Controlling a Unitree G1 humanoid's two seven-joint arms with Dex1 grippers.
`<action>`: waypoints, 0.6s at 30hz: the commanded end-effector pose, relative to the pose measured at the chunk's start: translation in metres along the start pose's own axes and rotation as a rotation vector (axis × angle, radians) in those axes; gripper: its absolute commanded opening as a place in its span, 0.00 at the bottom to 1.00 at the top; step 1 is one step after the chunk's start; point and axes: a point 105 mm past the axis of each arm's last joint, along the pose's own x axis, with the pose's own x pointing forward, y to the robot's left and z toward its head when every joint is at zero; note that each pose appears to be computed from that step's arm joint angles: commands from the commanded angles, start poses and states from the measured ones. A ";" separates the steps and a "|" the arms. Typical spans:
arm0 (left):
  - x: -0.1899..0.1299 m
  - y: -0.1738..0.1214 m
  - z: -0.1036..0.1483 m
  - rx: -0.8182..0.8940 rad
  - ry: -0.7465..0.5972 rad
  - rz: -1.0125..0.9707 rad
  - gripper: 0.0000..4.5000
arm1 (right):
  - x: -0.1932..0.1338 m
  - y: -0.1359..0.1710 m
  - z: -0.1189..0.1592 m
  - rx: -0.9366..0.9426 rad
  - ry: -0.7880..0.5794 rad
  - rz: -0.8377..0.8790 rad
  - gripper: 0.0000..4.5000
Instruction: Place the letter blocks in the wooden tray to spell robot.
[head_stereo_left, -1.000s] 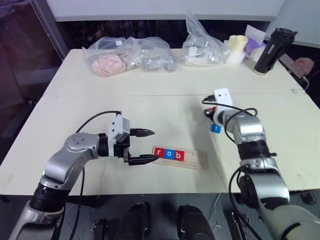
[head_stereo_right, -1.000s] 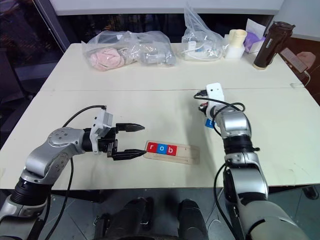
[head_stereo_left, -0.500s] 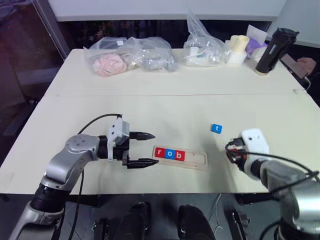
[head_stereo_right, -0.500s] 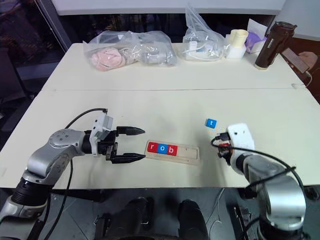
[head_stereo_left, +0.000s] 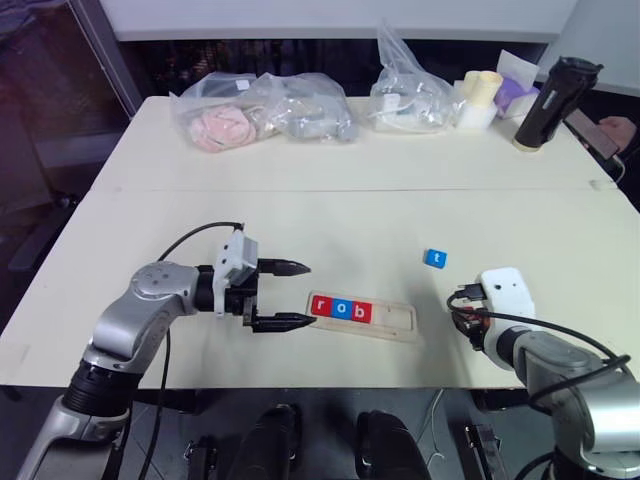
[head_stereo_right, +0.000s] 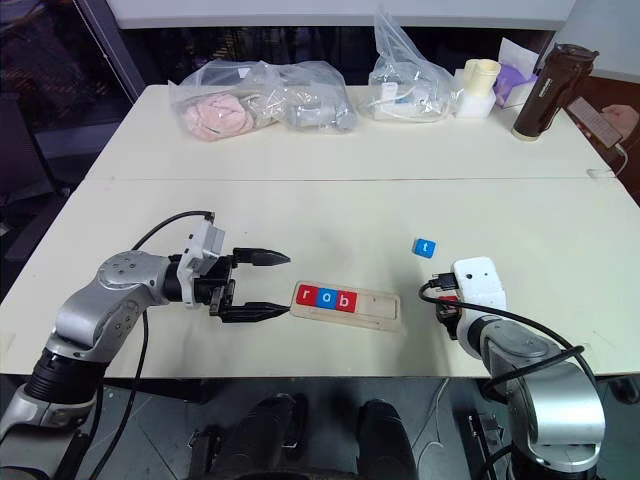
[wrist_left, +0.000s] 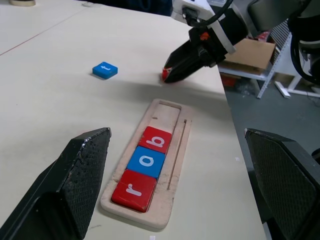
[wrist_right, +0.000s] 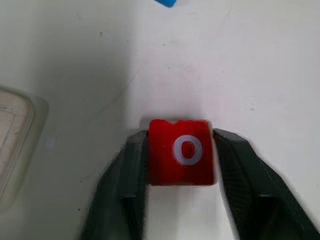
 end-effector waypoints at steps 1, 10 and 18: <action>-0.002 -0.001 0.006 0.035 -0.006 0.001 1.00 | -0.015 0.004 0.029 -0.204 -0.053 0.176 0.92; 0.000 0.001 0.007 0.038 -0.006 0.001 1.00 | -0.030 -0.014 0.051 -0.751 -0.103 0.548 0.99; 0.001 0.001 0.008 0.045 -0.007 0.005 1.00 | 0.002 -0.043 0.038 -0.865 -0.074 0.697 0.99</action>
